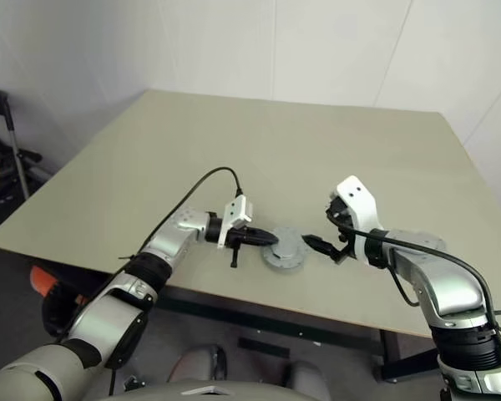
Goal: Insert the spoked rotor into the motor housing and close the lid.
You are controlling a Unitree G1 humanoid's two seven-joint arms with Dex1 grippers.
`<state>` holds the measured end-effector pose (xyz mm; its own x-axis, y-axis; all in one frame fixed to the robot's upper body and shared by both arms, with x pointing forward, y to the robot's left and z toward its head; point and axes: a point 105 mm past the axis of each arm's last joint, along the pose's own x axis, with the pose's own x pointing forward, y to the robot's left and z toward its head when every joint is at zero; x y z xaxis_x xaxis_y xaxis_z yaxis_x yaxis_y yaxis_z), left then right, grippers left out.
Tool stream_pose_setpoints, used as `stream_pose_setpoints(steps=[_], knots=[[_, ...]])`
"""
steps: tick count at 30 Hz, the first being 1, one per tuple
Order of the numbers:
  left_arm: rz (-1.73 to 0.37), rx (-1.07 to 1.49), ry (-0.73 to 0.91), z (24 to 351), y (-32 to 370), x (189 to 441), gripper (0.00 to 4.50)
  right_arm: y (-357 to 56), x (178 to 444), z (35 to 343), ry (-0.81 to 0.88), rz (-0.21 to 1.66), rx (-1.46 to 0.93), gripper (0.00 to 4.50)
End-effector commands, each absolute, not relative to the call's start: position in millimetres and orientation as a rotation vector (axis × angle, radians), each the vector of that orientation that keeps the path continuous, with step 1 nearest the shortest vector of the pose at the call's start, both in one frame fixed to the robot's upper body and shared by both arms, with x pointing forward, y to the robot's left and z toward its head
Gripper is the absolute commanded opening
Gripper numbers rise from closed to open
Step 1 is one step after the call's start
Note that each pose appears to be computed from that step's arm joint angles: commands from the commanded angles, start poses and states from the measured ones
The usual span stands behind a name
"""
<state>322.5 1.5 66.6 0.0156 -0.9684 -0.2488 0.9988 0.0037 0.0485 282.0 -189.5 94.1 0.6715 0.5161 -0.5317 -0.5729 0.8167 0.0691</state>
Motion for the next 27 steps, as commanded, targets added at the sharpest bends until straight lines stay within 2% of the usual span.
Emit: stream_pose_setpoints(steps=[1,6,11,27], knots=[[-1.562,0.252,0.158,66.8,-0.2,321.0,0.0,-185.3,273.4,99.4,0.582,0.59,0.0,4.49],[-1.57,0.254,0.159,66.3,-0.3,320.0,0.0,-173.1,263.1,93.0,0.649,0.576,0.186,4.49],[-1.573,0.256,0.159,66.5,-0.1,319.9,0.0,-169.7,264.2,93.9,0.689,0.541,0.358,4.49],[-1.586,0.256,0.153,68.9,-1.5,318.9,0.0,-171.3,269.6,87.5,0.698,0.49,0.483,4.49]])
